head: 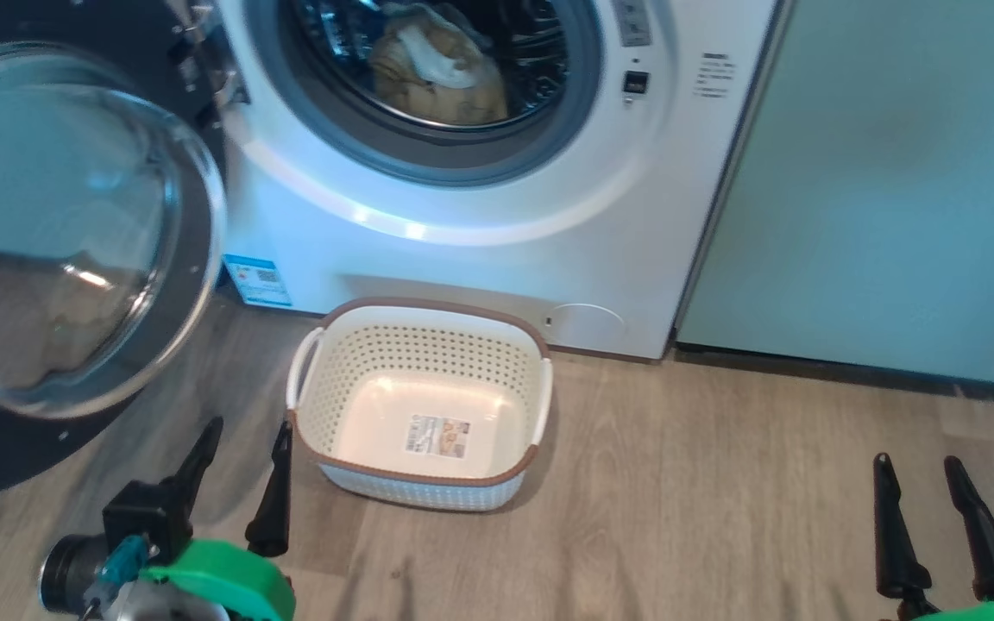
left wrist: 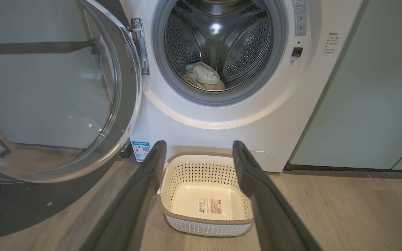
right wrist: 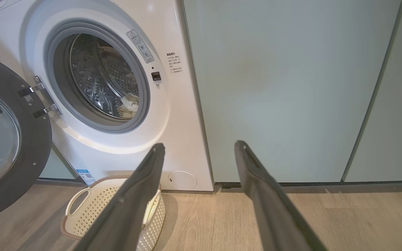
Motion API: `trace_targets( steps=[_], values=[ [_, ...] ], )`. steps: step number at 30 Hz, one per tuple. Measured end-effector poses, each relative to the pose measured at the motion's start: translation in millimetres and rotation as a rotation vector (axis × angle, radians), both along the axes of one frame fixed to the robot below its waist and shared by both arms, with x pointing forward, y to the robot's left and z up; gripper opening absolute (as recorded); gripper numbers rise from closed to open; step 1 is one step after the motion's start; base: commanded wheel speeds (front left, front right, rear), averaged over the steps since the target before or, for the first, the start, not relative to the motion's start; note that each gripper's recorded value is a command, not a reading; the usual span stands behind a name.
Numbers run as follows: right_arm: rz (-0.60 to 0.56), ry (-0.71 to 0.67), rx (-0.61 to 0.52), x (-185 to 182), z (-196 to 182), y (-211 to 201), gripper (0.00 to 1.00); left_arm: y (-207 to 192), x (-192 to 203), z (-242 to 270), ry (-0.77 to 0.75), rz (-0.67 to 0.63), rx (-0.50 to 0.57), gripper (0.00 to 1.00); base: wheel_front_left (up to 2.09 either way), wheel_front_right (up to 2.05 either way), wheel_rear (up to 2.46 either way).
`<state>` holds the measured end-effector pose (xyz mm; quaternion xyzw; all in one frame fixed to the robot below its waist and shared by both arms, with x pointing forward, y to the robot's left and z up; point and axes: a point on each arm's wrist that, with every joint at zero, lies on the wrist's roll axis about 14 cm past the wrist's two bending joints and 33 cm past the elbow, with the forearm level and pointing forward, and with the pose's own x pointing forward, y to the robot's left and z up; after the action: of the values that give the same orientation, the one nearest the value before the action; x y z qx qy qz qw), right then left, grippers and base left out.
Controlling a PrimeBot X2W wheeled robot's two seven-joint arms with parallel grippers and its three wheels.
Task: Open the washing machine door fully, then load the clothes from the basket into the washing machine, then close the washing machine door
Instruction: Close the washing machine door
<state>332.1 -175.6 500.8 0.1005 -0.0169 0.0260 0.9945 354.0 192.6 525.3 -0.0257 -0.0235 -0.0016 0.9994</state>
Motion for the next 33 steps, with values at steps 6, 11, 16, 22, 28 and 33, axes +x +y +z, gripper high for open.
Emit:
trace_targets(
  steps=[6, 11, 16, 22, 28, 33],
  values=[
    [0.070, 0.001, -0.003, 13.0, 0.9, 20.1, 1.00, 24.8, -16.7, 2.0, -0.005, 0.083, 0.003, 1.00, 0.00, 0.00, 0.00],
    [0.155, -0.002, -0.009, 24.6, 1.7, 46.3, 1.00, 48.2, -36.1, 2.7, -0.007, 0.164, 0.006, 1.00, 0.00, 0.00, 0.00],
    [0.256, 0.007, -0.007, 34.8, 0.1, 78.5, 1.00, 72.8, -59.7, 3.1, -0.008, 0.258, 0.008, 1.00, 0.00, 0.00, 0.00],
    [0.374, 0.009, -0.011, 42.8, -1.0, 117.5, 1.00, 97.9, -89.2, 2.9, -0.009, 0.364, 0.013, 1.00, 0.00, 0.00, 0.00],
    [0.449, 0.014, -0.011, 45.1, -1.5, 142.5, 1.00, 114.6, -110.5, 4.3, -0.012, 0.439, 0.012, 1.00, 0.00, 0.00, 0.00],
    [0.466, 0.017, -0.009, 45.6, -2.8, 148.2, 1.00, 117.6, -114.5, 3.5, -0.008, 0.454, 0.009, 1.00, 0.00, 0.00, 0.00]
  ],
)
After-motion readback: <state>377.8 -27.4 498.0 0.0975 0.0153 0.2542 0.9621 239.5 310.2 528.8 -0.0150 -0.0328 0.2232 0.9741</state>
